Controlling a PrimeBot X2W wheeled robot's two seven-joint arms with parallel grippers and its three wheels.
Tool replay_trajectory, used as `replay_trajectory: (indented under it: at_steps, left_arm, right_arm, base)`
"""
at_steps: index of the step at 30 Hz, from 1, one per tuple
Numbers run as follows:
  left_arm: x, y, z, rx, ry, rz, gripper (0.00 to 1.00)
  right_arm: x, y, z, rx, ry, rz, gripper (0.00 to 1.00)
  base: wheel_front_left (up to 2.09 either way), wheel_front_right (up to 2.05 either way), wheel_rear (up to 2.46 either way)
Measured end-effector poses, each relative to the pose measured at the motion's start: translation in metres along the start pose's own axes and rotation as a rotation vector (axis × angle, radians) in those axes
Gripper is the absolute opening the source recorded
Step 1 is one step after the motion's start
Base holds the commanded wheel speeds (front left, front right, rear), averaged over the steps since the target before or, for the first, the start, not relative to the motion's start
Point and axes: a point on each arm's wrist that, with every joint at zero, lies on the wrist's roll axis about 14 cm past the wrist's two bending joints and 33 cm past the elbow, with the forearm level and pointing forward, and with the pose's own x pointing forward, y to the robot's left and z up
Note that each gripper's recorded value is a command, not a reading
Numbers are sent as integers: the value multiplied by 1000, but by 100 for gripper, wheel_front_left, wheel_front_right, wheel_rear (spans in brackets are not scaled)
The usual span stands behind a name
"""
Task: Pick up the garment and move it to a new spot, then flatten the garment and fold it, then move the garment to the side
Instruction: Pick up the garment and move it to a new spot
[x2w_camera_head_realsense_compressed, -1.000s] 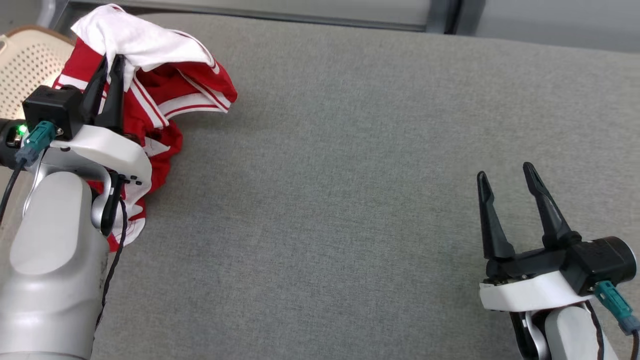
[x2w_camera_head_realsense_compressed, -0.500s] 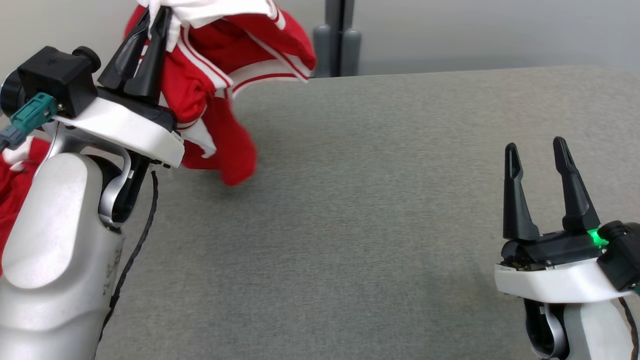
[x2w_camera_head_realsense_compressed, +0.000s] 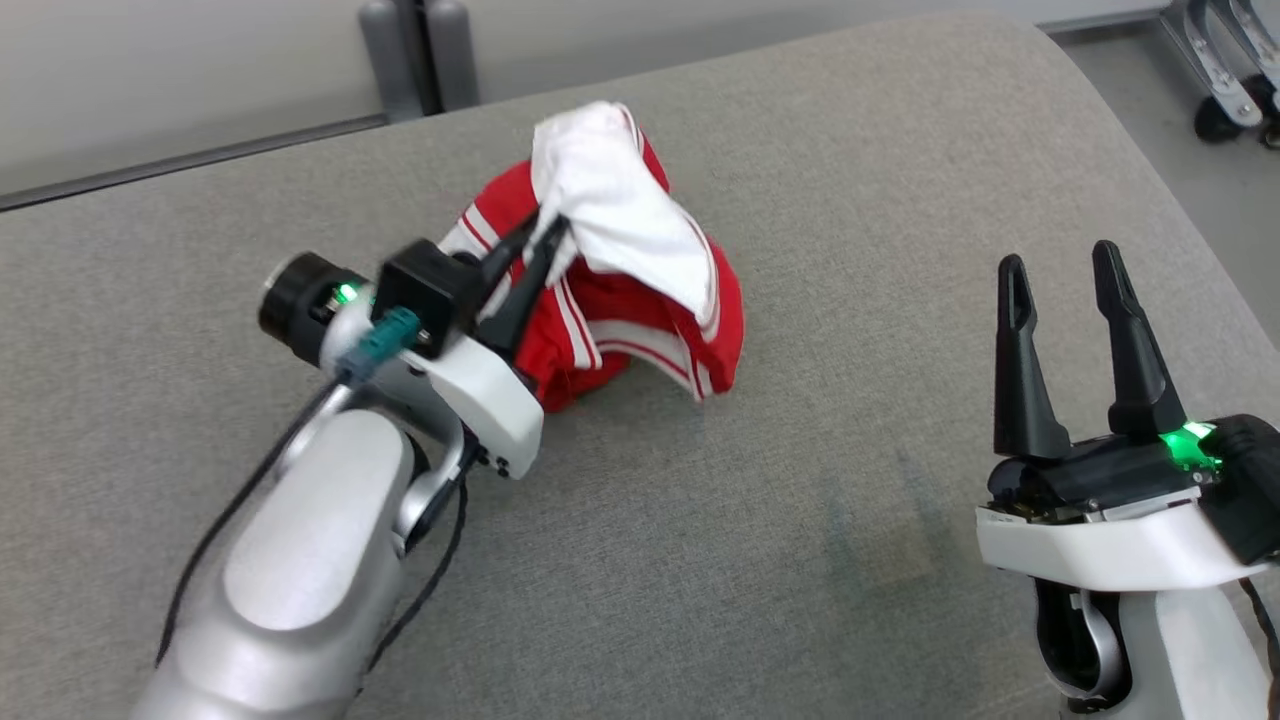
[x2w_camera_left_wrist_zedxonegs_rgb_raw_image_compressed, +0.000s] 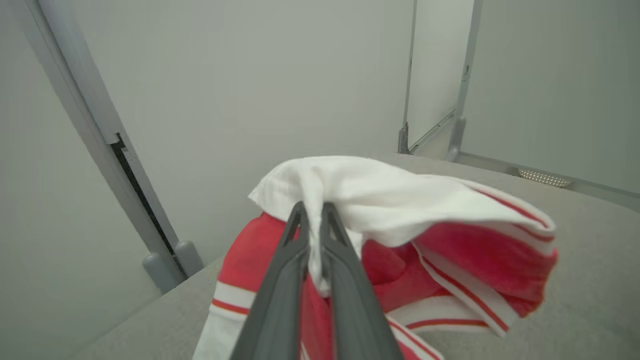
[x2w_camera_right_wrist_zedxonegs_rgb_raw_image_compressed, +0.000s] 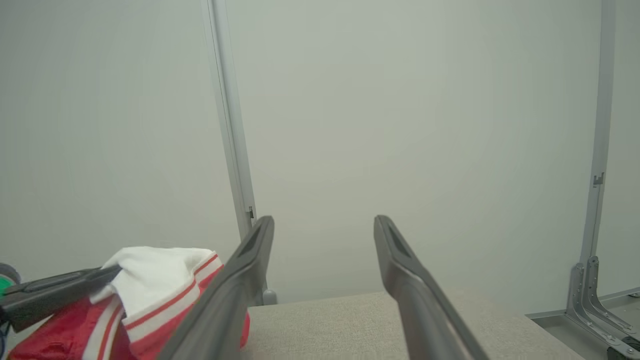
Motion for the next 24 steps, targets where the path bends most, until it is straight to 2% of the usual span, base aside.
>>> replay_trajectory:
  at_steps: [4, 5, 6, 9, 13, 18, 24]
  left_arm:
    - [12, -35, -57, -31, 94, -89, 0]
    - [14, -43, -67, -45, 103, -103, 42]
    - [15, -49, -75, -61, 109, -112, 100]
    - [17, -65, -86, -68, 114, -149, 100]
    - [15, -66, -69, -28, 59, -129, 100]
    - [-10, -44, -20, -14, -80, 30, 100]
    - [-92, 0, -2, -38, -138, 326, 100]
  right_arm:
    - [0, -8, -9, -3, 27, -21, 100]
    - [0, -9, -13, -5, 38, -25, 100]
    - [-1, -11, -15, -9, 47, -30, 100]
    - [-5, -11, -20, -15, 67, -32, 100]
    - [-10, 2, -23, -17, 81, 5, 100]
    - [-19, 22, -25, -13, 95, 58, 100]
    - [-31, 48, -29, -1, 111, 129, 100]
  base:
    - [0, 0, 0]
    - [0, 0, 0]
    - [0, 0, 0]
    - [0, 0, 0]
    - [0, 0, 0]
    - [0, 0, 0]
    - [0, 0, 0]
